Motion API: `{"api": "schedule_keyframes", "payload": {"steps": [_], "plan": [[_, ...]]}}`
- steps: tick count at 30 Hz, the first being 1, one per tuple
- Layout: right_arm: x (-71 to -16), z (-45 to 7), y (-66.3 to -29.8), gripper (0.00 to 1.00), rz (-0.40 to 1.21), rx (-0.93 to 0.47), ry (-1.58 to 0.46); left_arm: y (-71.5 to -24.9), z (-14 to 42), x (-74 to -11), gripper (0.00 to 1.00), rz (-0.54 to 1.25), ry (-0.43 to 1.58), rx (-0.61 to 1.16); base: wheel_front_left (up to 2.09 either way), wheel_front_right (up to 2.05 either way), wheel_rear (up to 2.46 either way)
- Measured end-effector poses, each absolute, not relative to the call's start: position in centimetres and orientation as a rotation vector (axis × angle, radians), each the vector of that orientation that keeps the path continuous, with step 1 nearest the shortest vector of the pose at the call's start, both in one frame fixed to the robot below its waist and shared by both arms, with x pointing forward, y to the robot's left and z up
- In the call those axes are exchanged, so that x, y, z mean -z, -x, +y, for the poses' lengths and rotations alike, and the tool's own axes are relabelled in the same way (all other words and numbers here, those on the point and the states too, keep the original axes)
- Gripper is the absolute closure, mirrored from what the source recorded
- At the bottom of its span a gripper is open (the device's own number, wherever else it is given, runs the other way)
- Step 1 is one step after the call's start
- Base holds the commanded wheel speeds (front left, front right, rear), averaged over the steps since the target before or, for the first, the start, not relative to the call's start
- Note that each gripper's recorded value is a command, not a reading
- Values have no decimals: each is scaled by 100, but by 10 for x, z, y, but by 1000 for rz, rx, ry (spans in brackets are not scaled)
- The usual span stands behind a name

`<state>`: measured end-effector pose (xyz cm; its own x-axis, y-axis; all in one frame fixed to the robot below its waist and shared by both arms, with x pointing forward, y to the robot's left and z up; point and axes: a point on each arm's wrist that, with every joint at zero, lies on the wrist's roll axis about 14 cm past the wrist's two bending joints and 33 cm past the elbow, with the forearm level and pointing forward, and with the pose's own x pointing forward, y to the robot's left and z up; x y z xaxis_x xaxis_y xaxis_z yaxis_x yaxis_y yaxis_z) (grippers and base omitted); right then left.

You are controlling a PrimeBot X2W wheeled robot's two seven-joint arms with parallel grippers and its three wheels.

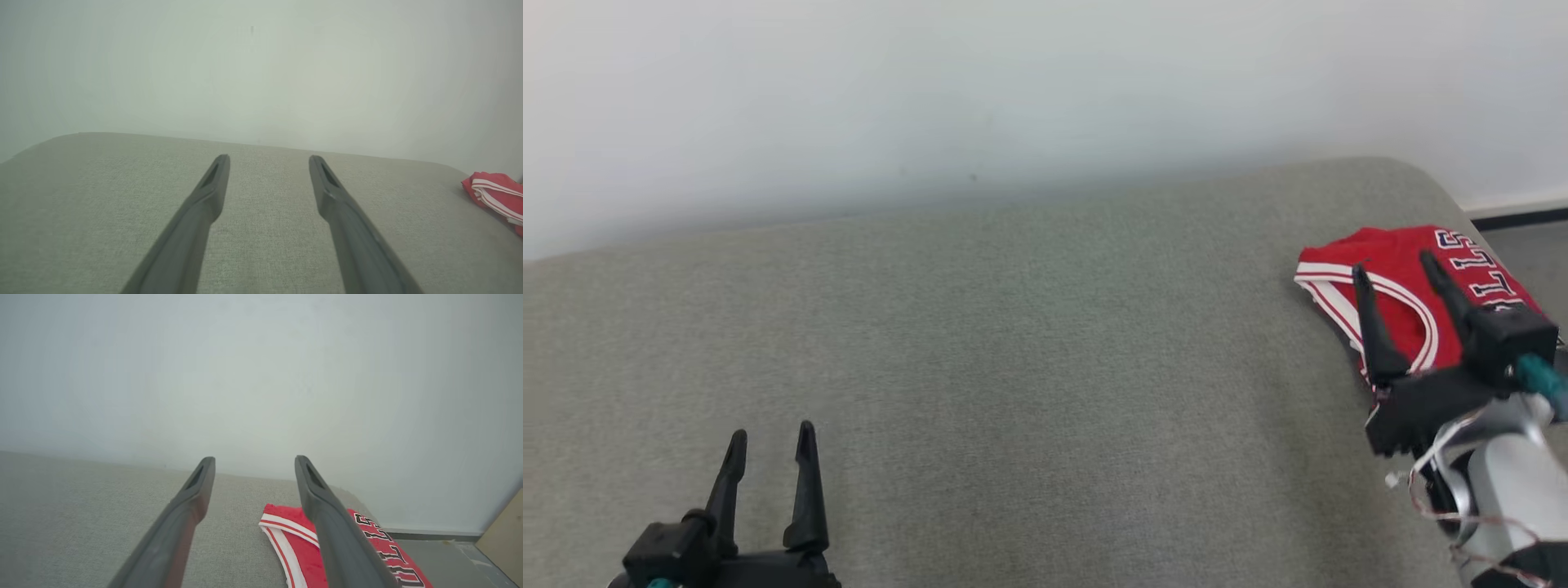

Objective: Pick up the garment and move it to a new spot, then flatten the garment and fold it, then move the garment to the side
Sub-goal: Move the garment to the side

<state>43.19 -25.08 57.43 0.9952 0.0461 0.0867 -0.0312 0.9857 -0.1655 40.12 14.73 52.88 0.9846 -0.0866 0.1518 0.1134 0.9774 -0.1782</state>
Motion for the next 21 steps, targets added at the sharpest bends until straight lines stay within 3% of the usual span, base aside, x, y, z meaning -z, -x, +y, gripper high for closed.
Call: {"api": "schedule_keyframes", "payload": {"steps": [11, 21], "plan": [[-535, -200, -401, 0, -71, -91, 8, -369, 188, -521, 0, -127, 161, -25, 0, 0, 0], [-516, -191, -390, 0, -33, -73, -17, -355, 199, -504, 0, -78, 139, -58, 0, 0, 0]]}}
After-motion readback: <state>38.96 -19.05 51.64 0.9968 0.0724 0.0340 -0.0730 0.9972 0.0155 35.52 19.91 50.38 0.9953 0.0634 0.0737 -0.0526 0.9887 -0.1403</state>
